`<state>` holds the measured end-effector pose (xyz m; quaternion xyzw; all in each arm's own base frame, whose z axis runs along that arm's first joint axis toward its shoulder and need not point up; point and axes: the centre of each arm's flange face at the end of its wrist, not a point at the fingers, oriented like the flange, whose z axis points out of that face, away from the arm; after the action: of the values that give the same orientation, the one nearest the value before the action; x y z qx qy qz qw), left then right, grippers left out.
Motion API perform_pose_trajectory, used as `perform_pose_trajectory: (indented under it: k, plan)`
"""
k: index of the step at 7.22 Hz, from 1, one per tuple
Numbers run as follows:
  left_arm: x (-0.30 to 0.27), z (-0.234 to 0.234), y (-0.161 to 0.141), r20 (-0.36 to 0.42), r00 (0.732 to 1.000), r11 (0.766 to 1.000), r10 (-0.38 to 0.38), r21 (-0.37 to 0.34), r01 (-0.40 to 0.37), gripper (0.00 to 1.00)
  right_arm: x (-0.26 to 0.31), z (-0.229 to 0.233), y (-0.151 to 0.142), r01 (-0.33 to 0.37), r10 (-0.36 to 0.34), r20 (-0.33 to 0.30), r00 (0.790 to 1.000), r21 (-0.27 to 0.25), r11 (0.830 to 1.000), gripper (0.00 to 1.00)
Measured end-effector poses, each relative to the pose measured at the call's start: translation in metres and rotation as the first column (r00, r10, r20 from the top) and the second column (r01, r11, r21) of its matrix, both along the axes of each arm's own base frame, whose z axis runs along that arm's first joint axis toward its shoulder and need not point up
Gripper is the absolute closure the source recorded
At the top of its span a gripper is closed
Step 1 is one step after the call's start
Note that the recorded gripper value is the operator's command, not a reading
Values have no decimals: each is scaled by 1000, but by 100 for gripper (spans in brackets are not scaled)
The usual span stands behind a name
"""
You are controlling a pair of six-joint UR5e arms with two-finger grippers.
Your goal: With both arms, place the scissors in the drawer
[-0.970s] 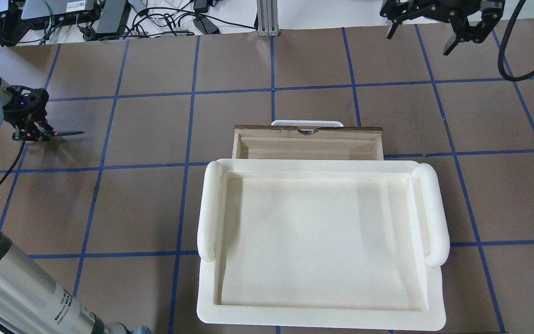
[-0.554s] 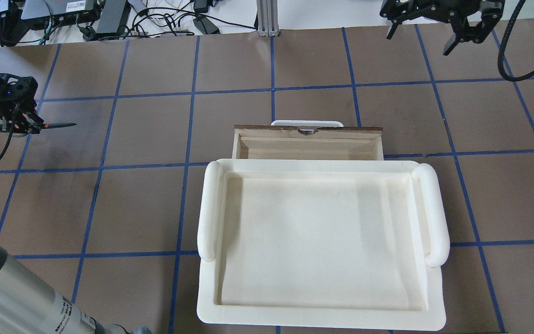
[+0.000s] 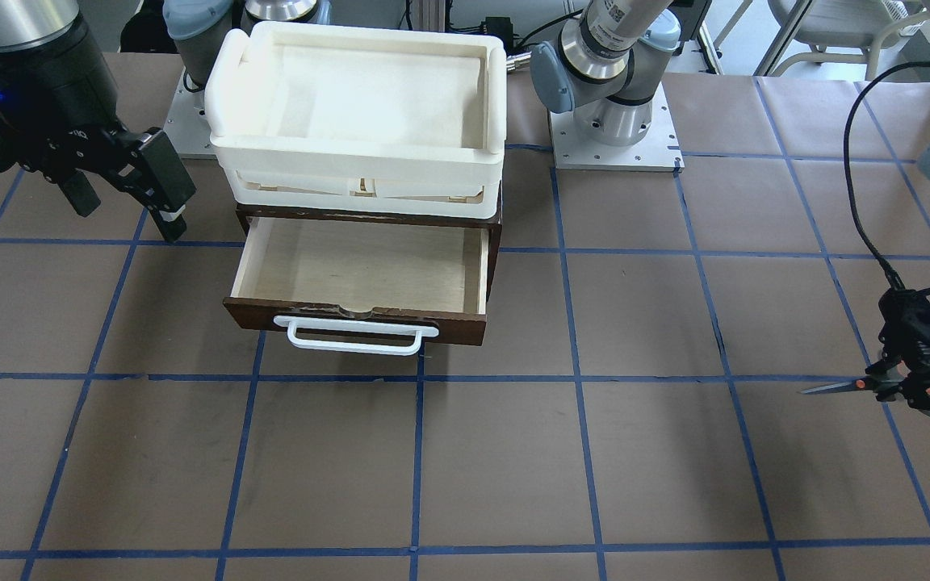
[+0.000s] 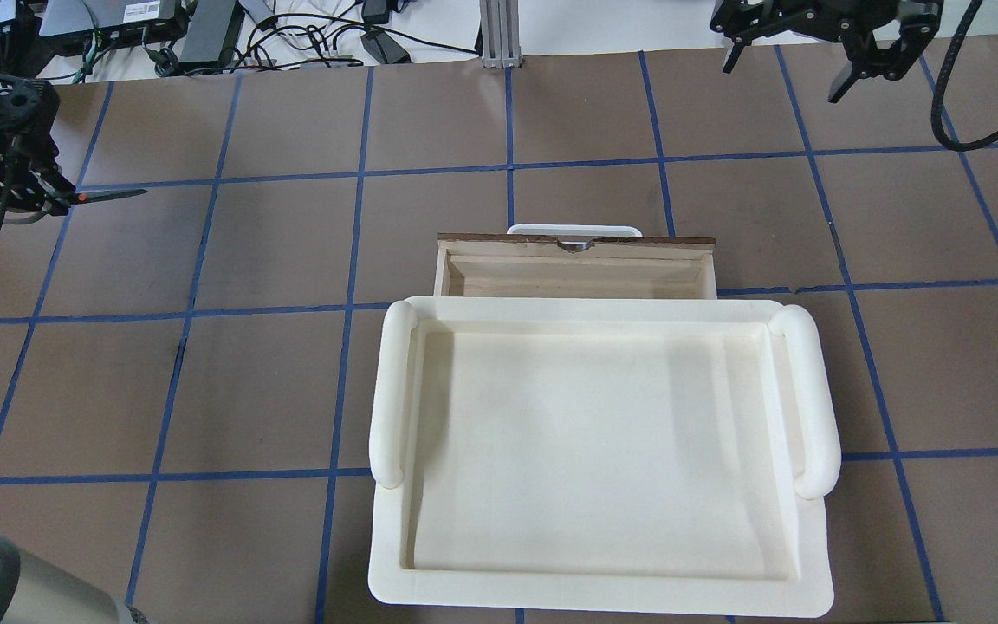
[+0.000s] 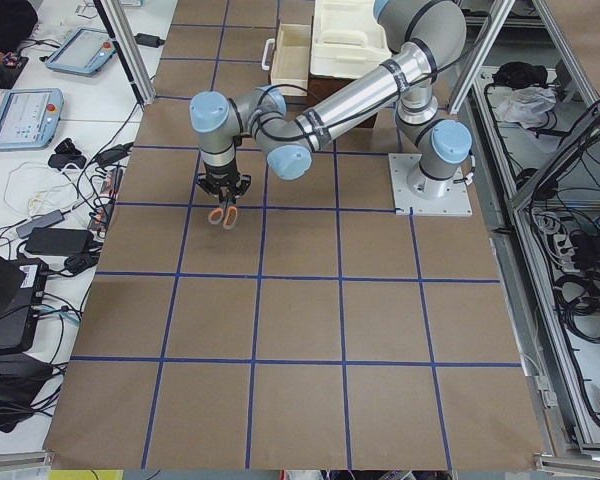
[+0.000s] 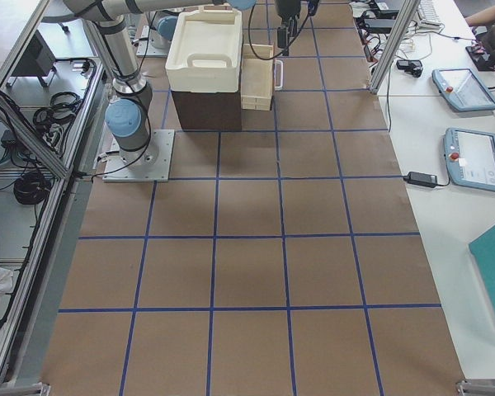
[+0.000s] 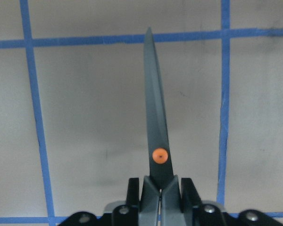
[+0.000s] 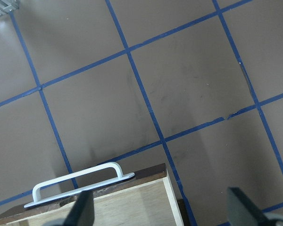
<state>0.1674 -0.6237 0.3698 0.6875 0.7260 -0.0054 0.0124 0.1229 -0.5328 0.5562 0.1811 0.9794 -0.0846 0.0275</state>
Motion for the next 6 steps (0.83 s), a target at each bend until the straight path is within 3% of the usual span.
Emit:
perform_pose_trajectory:
  k: [2,4,5,6]
  plan:
    - [-77,55,21,-9,998,998,59,6,-59,97,-2,0,-1,1,-1,-2,1000,1,1000,0]
    - [-156,88,39,-19,985,985,171,7,-171,97,-5,0,0,2,-2,-10,1000,1,1000,0]
    - [-193,93,43,-21,985,985,174,5,-174,97,-6,1,1,2,-2,-11,1000,0,1000,0]
    - [-235,95,47,-18,992,992,123,5,-123,98,-5,2,2,-1,1,-8,1000,2,1000,0]
